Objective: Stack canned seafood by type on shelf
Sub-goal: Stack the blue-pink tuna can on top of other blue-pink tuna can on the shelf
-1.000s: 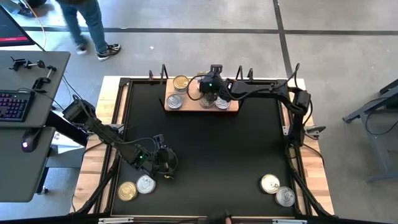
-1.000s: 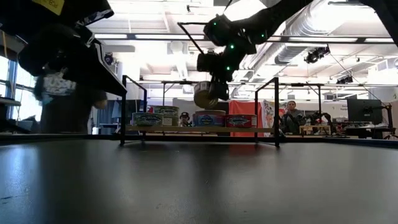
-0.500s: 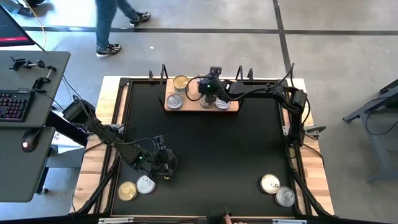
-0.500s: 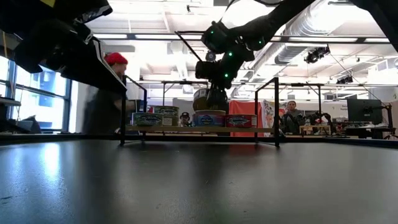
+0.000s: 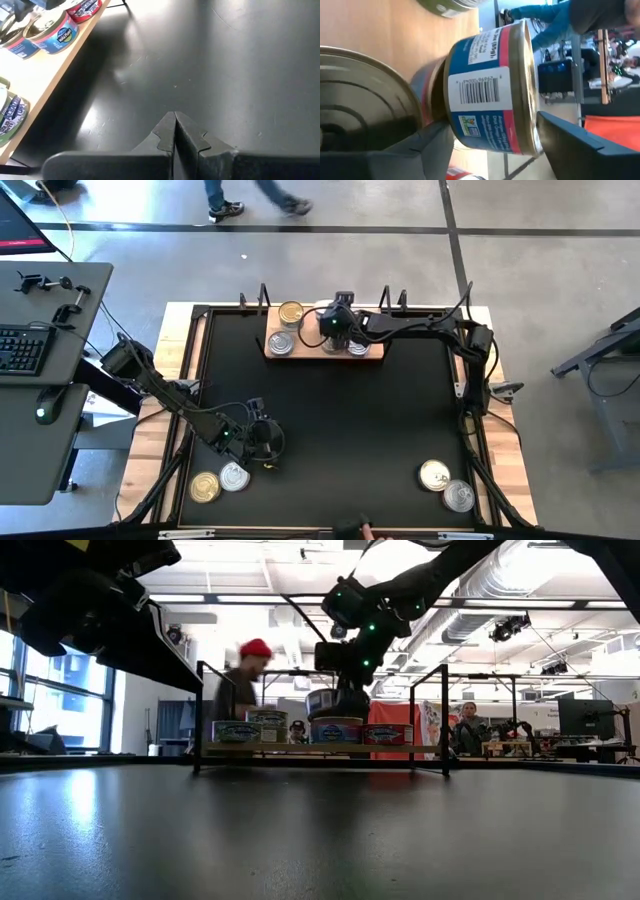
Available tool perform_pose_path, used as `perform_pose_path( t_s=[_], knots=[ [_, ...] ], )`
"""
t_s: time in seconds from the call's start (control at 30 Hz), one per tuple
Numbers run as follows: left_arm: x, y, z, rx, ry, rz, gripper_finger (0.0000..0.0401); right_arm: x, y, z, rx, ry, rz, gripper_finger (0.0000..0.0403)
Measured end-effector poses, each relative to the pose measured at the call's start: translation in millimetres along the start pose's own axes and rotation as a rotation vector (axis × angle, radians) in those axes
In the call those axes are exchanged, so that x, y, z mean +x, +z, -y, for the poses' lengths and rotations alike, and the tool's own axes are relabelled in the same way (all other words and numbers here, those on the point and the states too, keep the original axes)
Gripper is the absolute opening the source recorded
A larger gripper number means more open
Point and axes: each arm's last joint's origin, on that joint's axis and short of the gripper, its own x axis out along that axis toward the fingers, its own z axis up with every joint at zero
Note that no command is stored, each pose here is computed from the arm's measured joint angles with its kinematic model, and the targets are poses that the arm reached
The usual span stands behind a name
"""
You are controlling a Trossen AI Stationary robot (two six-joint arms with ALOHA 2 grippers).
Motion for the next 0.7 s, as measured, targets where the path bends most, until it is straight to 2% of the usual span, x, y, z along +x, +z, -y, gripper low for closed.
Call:
perform_pose_path(
  t_s=[0.17, 0.37, 0.7],
  knots=[
    [0.0, -0.1, 0.1, -0.001, -0.003, -0.002, 0.0, -6.7, 2.1, 5.2, -0.018, -0.017, -0.052, 0.0274],
    [0.0, 0.0, 0.1, -0.001, -0.003, -0.001, 0.0, -17.3, 9.1, 9.1, -0.056, 0.014, -0.077, 0.0275],
    [0.0, 0.0, 0.1, -0.001, -0.003, -0.001, 0.0, -18.5, 11.1, 10.4, -0.021, 0.06, -0.042, 0.0275]
  ],
)
